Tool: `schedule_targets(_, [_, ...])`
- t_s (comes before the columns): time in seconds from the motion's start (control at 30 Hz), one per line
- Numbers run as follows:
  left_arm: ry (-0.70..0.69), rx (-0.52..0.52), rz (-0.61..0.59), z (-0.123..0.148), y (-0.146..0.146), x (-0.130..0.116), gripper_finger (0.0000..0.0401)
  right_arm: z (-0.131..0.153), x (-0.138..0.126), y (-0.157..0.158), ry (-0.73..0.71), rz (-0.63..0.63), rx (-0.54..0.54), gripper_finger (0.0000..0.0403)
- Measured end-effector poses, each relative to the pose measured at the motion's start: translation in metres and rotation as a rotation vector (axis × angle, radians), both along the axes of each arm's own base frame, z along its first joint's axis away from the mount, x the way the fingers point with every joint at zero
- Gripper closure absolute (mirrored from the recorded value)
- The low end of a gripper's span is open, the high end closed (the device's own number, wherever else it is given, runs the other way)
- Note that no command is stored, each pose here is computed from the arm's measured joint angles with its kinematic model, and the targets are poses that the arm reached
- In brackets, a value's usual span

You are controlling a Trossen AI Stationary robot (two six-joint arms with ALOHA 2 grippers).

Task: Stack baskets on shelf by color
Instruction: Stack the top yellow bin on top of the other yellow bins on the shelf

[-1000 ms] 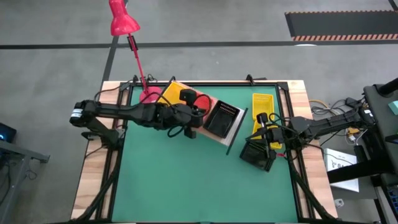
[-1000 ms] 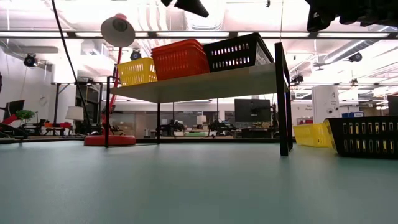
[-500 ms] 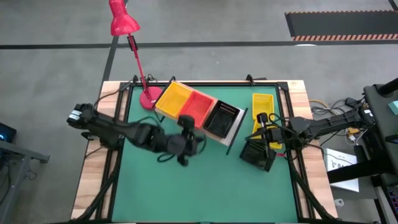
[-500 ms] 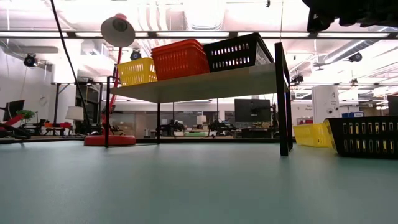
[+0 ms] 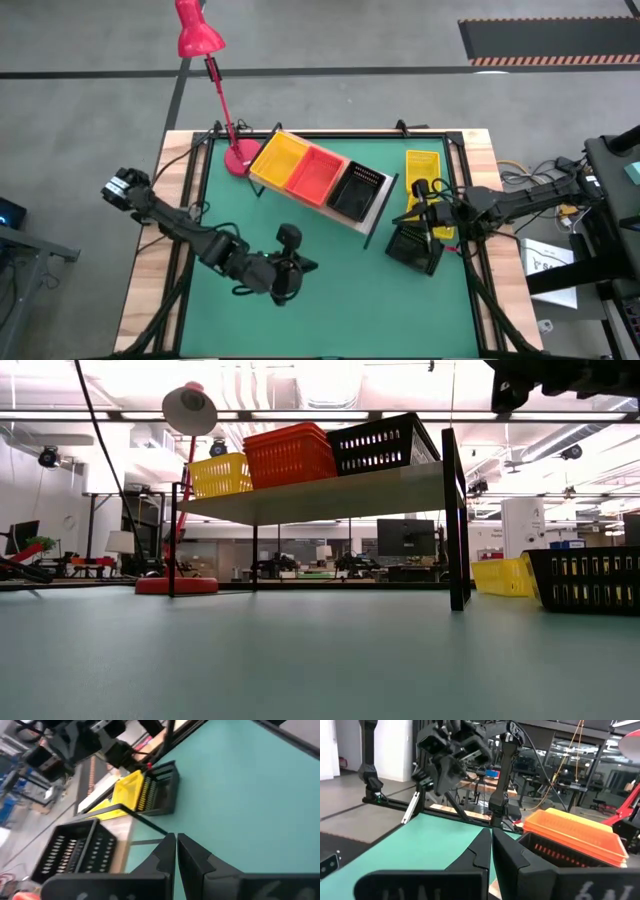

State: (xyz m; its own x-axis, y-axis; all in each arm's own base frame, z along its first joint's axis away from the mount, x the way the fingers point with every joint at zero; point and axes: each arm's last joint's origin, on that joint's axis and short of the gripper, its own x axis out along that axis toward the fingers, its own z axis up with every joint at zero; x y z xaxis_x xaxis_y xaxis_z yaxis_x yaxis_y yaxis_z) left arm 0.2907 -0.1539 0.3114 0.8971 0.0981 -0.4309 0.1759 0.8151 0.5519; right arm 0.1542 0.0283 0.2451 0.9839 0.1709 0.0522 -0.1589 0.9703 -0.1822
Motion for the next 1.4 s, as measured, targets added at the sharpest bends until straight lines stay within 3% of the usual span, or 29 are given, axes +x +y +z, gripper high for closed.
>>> schedule_targets(0.23, [-0.060, 0.010, 0.058, 0.012, 0.009, -0.018, 0.0400, 0.010, 0.013, 0.005, 0.070, 0.015, 0.057, 0.0394])
schedule_targets(0.37, [-0.087, -0.015, 0.053, 0.015, 0.014, -0.033, 0.0400, 0.026, 0.020, 0.008, 0.152, -0.036, 0.180, 0.0394])
schedule_targets(0.63, [-0.140, 0.001, 0.078, 0.010, 0.028, -0.055, 0.0400, 0.050, 0.038, 0.008, 0.355, -0.363, 0.362, 0.0394])
schedule_targets(0.97, [-0.238, 0.049, 0.078, 0.022, 0.035, -0.065, 0.0400, 0.108, 0.043, -0.008, 0.425, -0.825, 0.538, 0.0394])
schedule_targets(1.17, [-0.238, 0.055, 0.086, 0.019, 0.040, -0.072, 0.0400, 0.135, 0.042, -0.037, 0.561, -1.084, 0.574, 0.0394])
schedule_targets(1.4, [-0.233, 0.057, 0.087, 0.016, 0.042, -0.076, 0.0400, 0.142, 0.046, -0.093, 0.786, -1.212, 0.716, 0.0394])
